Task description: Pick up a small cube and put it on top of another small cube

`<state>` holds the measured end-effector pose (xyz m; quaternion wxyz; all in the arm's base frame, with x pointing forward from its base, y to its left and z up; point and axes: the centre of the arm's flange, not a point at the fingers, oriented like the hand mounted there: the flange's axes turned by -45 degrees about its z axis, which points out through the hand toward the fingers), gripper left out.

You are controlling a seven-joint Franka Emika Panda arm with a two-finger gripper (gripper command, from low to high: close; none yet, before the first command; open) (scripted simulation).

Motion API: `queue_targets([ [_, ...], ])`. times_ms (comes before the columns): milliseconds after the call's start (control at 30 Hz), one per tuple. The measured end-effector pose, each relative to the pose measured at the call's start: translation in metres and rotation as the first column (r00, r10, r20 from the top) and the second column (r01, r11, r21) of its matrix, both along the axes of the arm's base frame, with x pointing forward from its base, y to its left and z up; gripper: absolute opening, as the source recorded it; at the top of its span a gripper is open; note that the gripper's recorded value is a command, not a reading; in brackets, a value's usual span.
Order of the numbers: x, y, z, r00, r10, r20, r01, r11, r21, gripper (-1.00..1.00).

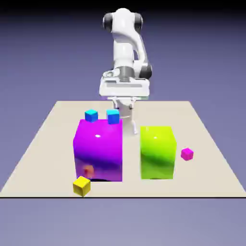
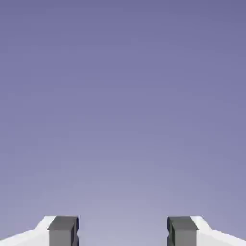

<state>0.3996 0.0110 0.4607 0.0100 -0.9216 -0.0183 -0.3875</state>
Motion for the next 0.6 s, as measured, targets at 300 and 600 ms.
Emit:
queue_targets([
  [300, 0.062, 0.109, -0.061, 0.946, 0.1, -0.309, -0.082, 0.994, 0.071, 0.0],
  [600, 0.076, 0.241, -0.148, 0.779, 0.185, -0.599, -0.136, 0.983, 0.126, 0.0],
])
